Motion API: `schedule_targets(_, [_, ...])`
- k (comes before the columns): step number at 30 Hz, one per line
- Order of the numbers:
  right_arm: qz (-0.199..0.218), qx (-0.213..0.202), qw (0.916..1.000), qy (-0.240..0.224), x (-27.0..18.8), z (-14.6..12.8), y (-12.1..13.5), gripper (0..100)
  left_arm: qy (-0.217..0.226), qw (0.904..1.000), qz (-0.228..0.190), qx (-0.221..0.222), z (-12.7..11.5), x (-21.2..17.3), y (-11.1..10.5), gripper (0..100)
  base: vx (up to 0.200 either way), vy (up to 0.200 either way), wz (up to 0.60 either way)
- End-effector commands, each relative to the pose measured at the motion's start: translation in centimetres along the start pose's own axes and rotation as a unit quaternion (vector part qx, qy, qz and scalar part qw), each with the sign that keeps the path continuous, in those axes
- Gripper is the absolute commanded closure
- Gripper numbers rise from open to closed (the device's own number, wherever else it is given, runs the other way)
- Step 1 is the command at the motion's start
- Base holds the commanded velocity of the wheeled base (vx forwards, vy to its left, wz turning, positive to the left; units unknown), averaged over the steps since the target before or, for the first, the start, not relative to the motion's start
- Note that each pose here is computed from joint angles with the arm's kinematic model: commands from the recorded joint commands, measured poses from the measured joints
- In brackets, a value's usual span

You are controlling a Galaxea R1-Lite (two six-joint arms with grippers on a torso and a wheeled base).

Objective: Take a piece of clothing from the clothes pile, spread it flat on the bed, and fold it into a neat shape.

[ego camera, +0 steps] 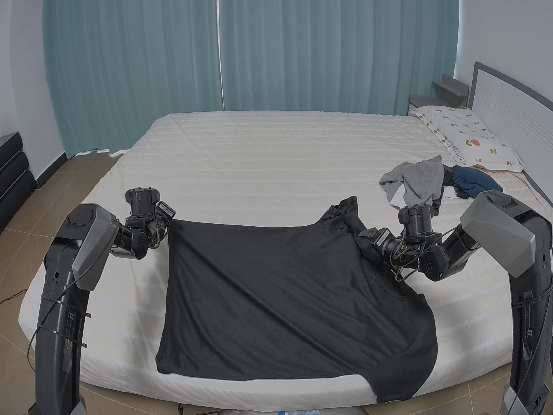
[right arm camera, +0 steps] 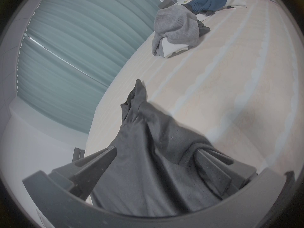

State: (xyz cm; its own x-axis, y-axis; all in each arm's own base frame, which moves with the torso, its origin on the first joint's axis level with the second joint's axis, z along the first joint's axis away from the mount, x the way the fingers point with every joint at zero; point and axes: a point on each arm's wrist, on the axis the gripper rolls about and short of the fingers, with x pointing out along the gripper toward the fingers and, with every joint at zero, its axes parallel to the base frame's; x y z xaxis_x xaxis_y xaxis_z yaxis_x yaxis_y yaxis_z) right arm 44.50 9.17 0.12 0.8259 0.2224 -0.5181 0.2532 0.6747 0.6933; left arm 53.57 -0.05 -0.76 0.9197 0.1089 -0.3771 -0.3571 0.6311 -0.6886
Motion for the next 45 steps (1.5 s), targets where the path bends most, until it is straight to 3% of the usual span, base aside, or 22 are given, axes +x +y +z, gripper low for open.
schedule_targets(1, [-0.012,0.012,0.9997,-0.017,0.5,1.6,-1.5,0,0.001,1.0000,0.002,0.000,-0.2,0.1,0.2,100,0.000,0.000,0.00])
schedule_targets(10, [-0.022,0.027,0.9986,-0.040,0.3,3.8,-3.2,0,0.002,1.0000,0.004,0.001,-0.3,0.2,0.4,100,0.000,0.000,0.00])
schedule_targets(20, [0.016,0.014,0.9985,-0.050,-1.3,5.0,-0.3,0,0.006,1.0000,0.001,0.006,-0.8,0.2,0.1,100,0.000,0.000,0.00])
schedule_targets(30, [0.039,-0.011,0.9992,0.007,-0.3,1.3,4.0,0,0.007,0.9999,0.002,0.007,-1.0,0.3,0.2,100,0.000,0.000,0.00])
schedule_targets(38, [0.019,-0.018,0.9991,0.033,3.3,-0.6,3.9,0,0.008,0.9999,0.003,0.007,-1.1,0.2,0.2,100,0.000,0.000,0.00])
schedule_targets(45, [0.005,-0.017,0.9994,0.030,6.0,-0.1,4.2,0,0.006,0.9999,0.008,0.007,-1.1,0.3,0.4,100,0.000,0.000,0.00])
